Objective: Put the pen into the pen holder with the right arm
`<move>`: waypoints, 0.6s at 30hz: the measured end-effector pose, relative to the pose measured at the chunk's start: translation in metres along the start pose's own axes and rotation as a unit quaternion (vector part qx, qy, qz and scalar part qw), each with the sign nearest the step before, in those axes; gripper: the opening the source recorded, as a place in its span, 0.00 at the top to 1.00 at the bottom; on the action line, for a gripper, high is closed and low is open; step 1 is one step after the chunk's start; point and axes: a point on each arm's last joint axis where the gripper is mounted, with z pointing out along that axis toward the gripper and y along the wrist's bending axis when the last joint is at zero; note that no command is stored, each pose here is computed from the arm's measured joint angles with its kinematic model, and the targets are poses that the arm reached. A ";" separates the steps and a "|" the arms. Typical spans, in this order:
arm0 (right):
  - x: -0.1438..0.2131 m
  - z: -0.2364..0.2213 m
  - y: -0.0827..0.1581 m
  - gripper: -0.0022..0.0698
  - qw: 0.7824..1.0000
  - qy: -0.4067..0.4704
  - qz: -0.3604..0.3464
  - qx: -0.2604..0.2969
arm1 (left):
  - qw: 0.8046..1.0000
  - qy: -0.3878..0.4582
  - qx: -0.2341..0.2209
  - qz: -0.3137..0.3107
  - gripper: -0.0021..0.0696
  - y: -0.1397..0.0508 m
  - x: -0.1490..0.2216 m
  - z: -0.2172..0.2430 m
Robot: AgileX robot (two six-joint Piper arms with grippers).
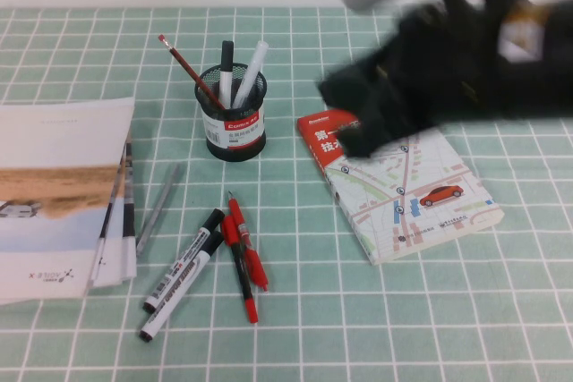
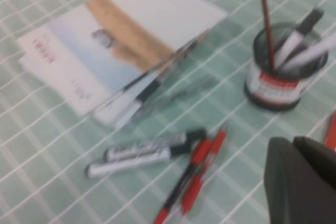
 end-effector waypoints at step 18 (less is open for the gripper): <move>0.115 -0.043 0.013 1.00 0.984 0.177 -0.022 -0.012 | 1.000 0.000 0.000 0.000 0.98 0.000 0.000 0.000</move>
